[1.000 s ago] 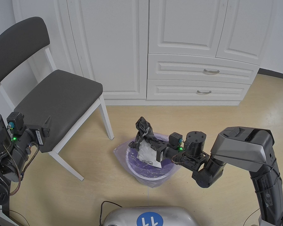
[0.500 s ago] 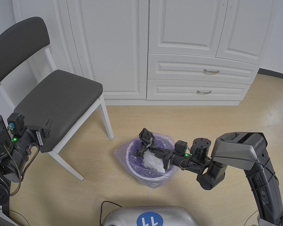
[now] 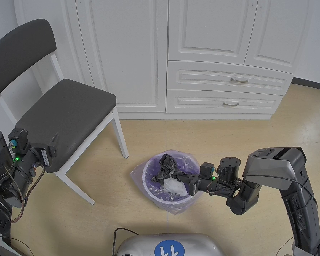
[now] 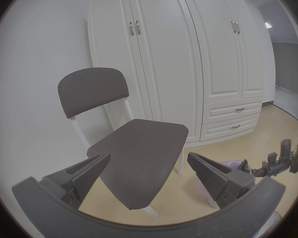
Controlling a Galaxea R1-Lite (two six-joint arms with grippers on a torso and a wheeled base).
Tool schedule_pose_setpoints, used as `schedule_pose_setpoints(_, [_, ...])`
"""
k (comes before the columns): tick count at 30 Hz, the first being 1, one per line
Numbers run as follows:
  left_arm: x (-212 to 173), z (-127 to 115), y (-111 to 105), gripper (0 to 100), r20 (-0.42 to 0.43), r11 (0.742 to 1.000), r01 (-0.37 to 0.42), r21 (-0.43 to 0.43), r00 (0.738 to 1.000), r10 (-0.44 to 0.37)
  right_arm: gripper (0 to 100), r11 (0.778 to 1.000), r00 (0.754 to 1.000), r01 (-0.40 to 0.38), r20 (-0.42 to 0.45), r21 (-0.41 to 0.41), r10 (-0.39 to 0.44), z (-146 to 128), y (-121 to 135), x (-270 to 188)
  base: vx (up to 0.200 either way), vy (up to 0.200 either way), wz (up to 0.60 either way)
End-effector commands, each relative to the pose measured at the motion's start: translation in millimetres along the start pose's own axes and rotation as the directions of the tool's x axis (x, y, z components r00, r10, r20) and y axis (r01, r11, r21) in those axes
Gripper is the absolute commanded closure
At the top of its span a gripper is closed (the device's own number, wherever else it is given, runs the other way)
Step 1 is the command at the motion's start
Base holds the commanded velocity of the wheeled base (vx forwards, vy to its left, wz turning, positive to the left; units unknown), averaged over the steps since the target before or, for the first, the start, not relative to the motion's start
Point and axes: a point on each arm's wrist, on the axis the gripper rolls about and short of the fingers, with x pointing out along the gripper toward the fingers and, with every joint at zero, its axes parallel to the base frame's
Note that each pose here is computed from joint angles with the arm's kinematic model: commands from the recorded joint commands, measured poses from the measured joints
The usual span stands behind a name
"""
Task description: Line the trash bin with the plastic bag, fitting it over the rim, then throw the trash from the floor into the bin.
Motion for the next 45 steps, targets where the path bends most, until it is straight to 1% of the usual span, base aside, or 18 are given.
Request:
schedule_pose_setpoints(1, [0, 0, 0, 0, -0.002, 1.000, 0.001, 0.000, 1.000, -0.001, 100, 0.999, 0.998, 0.042, 0.046, -0.014, -0.042, -1, -26, 5, 0.000, 0.000, 0.00])
schedule_pose_setpoints(6, [0, -1, 0, 0, -0.006, 1.000, 0.000, 0.001, 1.000, 0.000, 100, 0.997, 0.993, 0.081, 0.086, -0.021, -0.079, -2, -48, 7, 0.000, 0.000, 0.00])
schedule_pose_setpoints(10, [-1, -2, 1, 0, -0.009, 1.000, -0.002, 0.004, 1.000, 0.002, 100, 0.996, 0.990, 0.088, 0.109, -0.027, -0.085, 0, -54, 9, 0.000, 0.000, 0.00])
schedule_pose_setpoints(12, [-1, -2, 1, 0, -0.008, 1.000, -0.001, 0.003, 1.000, 0.001, 100, 0.996, 0.987, 0.074, 0.144, -0.042, -0.068, 4, -51, 11, 0.000, 0.000, 0.00])
schedule_pose_setpoints(13, [-1, -2, 1, 0, -0.006, 1.000, 0.004, 0.003, 1.000, -0.003, 100, 0.998, 0.986, 0.058, 0.156, -0.032, -0.052, 4, -45, 11, 0.000, 0.000, 0.00])
schedule_pose_setpoints(15, [-1, -2, 1, 0, -0.007, 1.000, 0.005, 0.003, 1.000, -0.005, 100, 1.000, 0.988, 0.029, 0.150, -0.001, -0.028, -1, -33, 12, 0.000, 0.000, 0.00])
schedule_pose_setpoints(16, [-1, -3, 0, 0, -0.008, 1.000, 0.007, 0.004, 1.000, -0.007, 100, 1.000, 0.992, 0.005, 0.123, 0.024, -0.008, -8, -22, 14, 0.000, 0.000, 0.00])
schedule_pose_setpoints(17, [-1, -2, 0, 0, -0.007, 1.000, 0.007, 0.003, 1.000, -0.007, 100, 1.000, 0.993, -0.001, 0.115, 0.030, -0.003, -10, -19, 14, 0.000, 0.000, 0.00])
schedule_pose_setpoints(18, [-1, -3, 0, 0, -0.010, 1.000, 0.007, 0.005, 1.000, -0.007, 100, 0.999, 0.997, -0.022, 0.077, 0.046, 0.018, -20, -7, 16, 0.000, 0.000, 0.00])
schedule_pose_setpoints(20, [-1, -3, 0, 0, -0.009, 1.000, 0.009, 0.005, 1.000, -0.009, 100, 0.998, 0.998, -0.033, 0.048, 0.051, 0.030, -30, 0, 17, 0.000, 0.000, 0.00])
schedule_pose_setpoints(26, [-1, -2, 1, 0, -0.007, 1.000, 0.007, 0.002, 1.000, -0.007, 100, 0.999, 0.999, -0.010, 0.051, 0.053, 0.008, -36, -12, 16, 0.000, 0.000, 0.00])
schedule_pose_setpoints(29, [-1, -3, 0, 0, -0.009, 1.000, 0.022, 0.005, 1.000, -0.022, 100, 0.998, 0.997, 0.020, 0.072, 0.054, -0.024, -29, -27, 14, 0.000, 0.000, 0.00])
schedule_pose_setpoints(33, [-2, -4, 1, 0, -0.009, 1.000, 0.025, 0.003, 1.000, -0.025, 100, 0.998, 0.994, 0.037, 0.100, 0.050, -0.042, -22, -39, 17, 0.000, 0.000, 0.00])
schedule_pose_setpoints(37, [-1, -4, 1, 0, -0.008, 1.000, 0.022, 0.003, 1.000, -0.022, 100, 0.998, 0.992, 0.035, 0.118, 0.054, -0.041, -16, -40, 18, 0.000, 0.000, 0.00])
schedule_pose_setpoints(45, [-5, -5, 2, 0, -0.008, 0.999, 0.044, 0.005, 0.999, -0.044, 100, 0.997, 0.995, 0.043, 0.087, 0.061, -0.048, -27, -40, 14, 0.000, 0.000, 0.00])
